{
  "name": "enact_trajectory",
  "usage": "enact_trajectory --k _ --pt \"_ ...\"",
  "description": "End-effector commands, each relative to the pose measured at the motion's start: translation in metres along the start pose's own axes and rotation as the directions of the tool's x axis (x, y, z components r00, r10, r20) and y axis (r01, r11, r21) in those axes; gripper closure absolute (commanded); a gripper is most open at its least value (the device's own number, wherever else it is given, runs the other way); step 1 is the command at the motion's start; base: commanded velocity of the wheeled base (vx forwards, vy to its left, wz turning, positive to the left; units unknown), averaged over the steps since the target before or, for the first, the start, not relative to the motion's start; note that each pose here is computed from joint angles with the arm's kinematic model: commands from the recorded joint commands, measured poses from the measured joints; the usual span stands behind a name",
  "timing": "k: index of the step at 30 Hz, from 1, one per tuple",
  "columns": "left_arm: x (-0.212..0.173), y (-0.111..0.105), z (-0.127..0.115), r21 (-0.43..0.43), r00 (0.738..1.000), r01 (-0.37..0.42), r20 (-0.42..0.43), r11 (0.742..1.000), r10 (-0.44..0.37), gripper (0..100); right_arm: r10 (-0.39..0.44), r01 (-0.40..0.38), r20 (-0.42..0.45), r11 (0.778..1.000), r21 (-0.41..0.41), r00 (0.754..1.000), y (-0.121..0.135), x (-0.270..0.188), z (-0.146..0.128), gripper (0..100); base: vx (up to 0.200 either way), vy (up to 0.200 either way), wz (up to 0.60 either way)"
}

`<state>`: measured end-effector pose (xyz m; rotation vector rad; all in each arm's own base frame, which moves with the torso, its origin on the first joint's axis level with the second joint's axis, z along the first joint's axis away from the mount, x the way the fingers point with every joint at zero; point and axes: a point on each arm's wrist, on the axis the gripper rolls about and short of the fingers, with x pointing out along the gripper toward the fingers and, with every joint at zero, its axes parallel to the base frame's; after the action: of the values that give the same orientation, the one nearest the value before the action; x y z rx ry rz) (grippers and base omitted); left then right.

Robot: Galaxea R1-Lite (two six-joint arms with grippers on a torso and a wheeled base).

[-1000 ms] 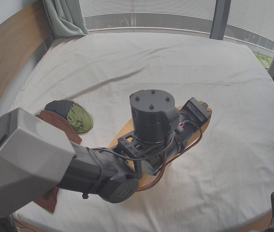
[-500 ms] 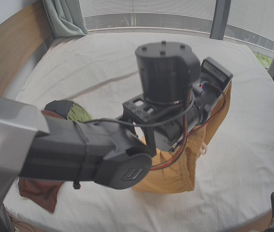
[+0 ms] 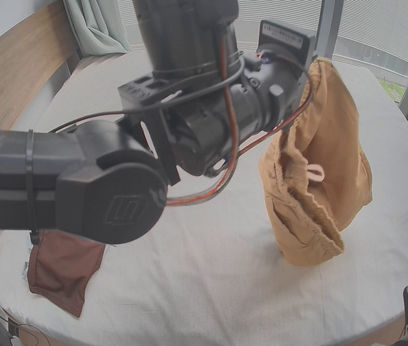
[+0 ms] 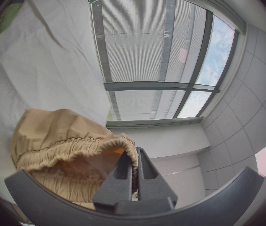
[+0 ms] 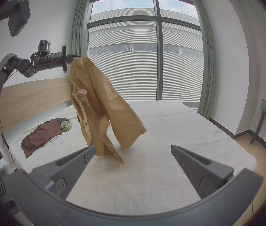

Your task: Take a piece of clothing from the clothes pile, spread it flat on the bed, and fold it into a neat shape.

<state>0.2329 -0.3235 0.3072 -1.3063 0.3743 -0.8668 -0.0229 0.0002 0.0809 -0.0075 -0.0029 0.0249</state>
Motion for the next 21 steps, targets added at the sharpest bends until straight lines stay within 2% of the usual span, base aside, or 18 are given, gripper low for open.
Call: enact_trajectory --k 1,4,5,7,8,9,10,14,21 --pt "-0.027 0.036 0.027 0.053 0.988 -0.154 0.036 0.987 0.152 100 0.001 -0.001 -0.001 1.000 0.000 1.000 0.000 0.000 -0.005 0 0.000 0.000 0.00" --pt "-0.037 0.063 0.024 0.104 0.976 -0.217 0.016 0.971 0.217 100 0.001 -0.001 -0.001 1.000 0.000 1.000 0.000 0.000 -0.005 0 0.000 0.000 0.00" --pt "-0.038 0.065 0.024 0.109 0.975 -0.220 0.015 0.969 0.220 100 0.001 -0.001 -0.001 1.000 0.000 1.000 0.000 0.000 -0.005 0 0.000 0.000 0.00" --pt "-0.041 0.086 0.025 0.153 0.976 -0.217 0.028 0.964 0.215 100 0.001 -0.001 -0.001 1.000 0.000 1.000 0.000 0.000 -0.005 0 0.000 0.000 0.00" --pt "-0.041 0.086 0.025 0.153 0.976 -0.217 0.028 0.964 0.215 100 0.001 -0.001 -0.001 1.000 0.000 1.000 0.000 0.000 -0.005 0 0.000 0.000 0.00" --pt "-0.042 0.101 0.025 0.188 0.979 -0.204 0.041 0.961 0.200 100 0.001 -0.001 -0.001 1.000 0.000 1.000 0.000 0.000 -0.005 0 0.000 0.000 0.00" --pt "-0.043 0.107 0.026 0.205 0.979 -0.203 0.048 0.957 0.197 100 0.001 -0.001 -0.001 1.000 0.000 1.000 0.000 0.000 -0.005 0 0.000 0.000 0.00" --pt "-0.052 0.132 0.027 0.289 0.975 -0.224 0.061 0.931 0.216 100 0.001 -0.001 -0.001 1.000 0.000 1.000 0.000 0.000 -0.005 0 0.000 0.000 0.00" --pt "-0.064 0.147 0.029 0.338 0.982 -0.187 0.081 0.923 0.169 100 0.001 -0.001 -0.001 1.000 0.000 1.000 0.000 0.000 -0.005 0 0.000 0.000 0.00"
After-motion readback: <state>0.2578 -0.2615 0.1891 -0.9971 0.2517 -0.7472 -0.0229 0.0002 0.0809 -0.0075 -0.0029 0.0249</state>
